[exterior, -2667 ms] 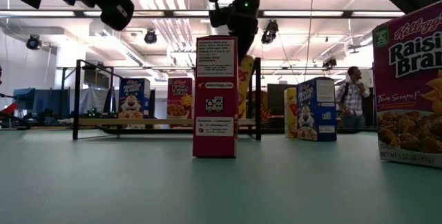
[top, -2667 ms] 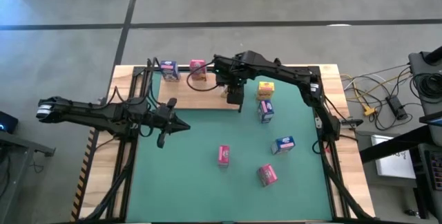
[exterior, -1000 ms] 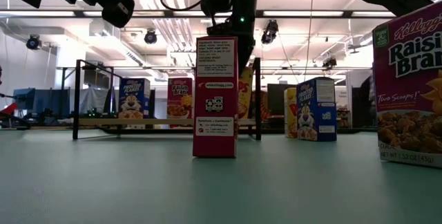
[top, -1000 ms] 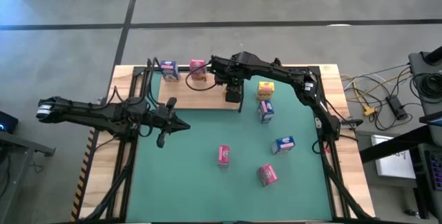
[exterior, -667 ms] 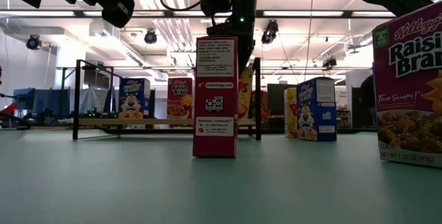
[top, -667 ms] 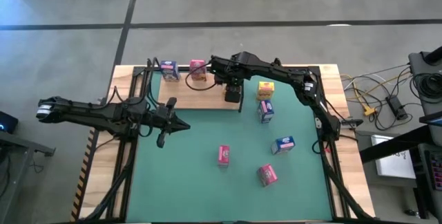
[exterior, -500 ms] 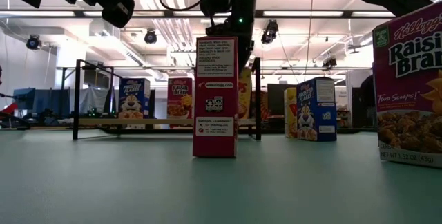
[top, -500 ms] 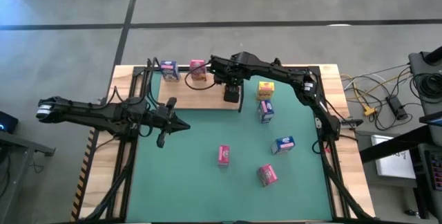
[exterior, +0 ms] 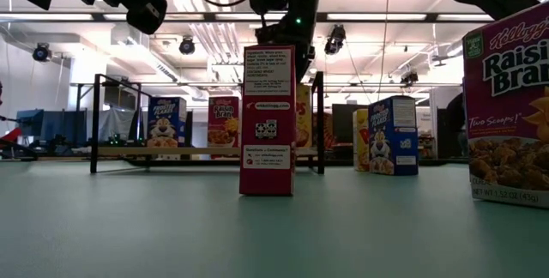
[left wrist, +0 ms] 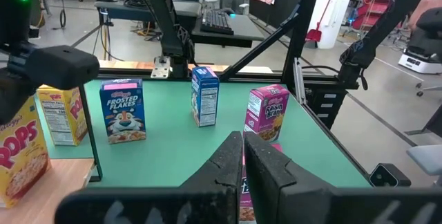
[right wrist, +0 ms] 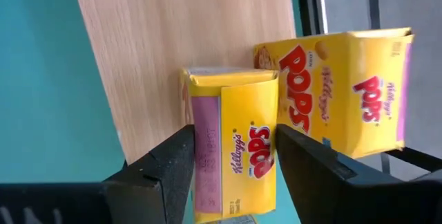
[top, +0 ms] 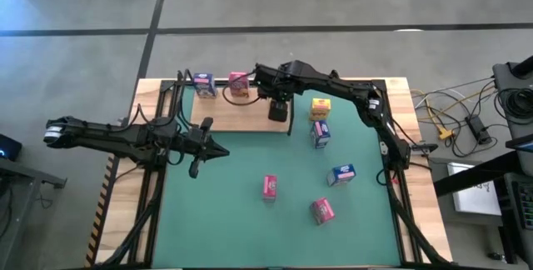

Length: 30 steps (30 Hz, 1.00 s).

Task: Stack cereal on shelf
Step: Put the bottom yellow cereal box on the shelf

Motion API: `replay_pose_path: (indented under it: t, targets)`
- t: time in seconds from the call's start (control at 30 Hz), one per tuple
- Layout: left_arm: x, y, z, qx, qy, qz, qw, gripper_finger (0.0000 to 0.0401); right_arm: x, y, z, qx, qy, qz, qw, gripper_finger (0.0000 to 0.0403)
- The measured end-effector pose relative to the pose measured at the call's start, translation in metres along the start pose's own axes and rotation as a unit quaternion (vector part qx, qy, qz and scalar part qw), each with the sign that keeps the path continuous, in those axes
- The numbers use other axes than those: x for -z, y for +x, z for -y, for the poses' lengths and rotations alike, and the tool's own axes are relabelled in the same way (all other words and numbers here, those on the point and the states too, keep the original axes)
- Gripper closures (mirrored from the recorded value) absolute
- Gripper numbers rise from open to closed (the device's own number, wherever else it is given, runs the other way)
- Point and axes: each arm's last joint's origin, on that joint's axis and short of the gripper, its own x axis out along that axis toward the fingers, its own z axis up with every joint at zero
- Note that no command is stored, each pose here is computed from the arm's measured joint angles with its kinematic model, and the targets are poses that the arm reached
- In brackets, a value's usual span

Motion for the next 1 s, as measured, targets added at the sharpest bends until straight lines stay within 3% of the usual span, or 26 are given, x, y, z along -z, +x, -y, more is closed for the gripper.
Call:
replay_pose_path:
  t: [0.47, 0.57, 0.7, 1.0]
  targets:
    - [0.0, 0.0, 0.0, 0.0, 0.0, 0.0, 1.0, 0.0401, -0.001, -0.038, -0.004, -0.001, 0.005, 0.053, 0.999, 0.0213]
    - [0.0, 0.0, 0.0, 0.0, 0.0, 0.0, 1.0, 0.0401, 0.002, -0.052, -0.01, -0.05, 0.011, 0.073, 0.996, 0.0213]
    - [0.001, 0.002, -0.001, -0.008, -0.006, 0.001, 1.0, 0.0401, 0.005, -0.076, -0.024, -0.114, 0.0, 0.106, 0.988, 0.0214]
    - [0.006, 0.014, -0.003, -0.011, -0.038, 0.009, 0.999, 0.0401, 0.012, -0.115, -0.078, -0.135, -0.094, 0.18, 0.97, 0.024]
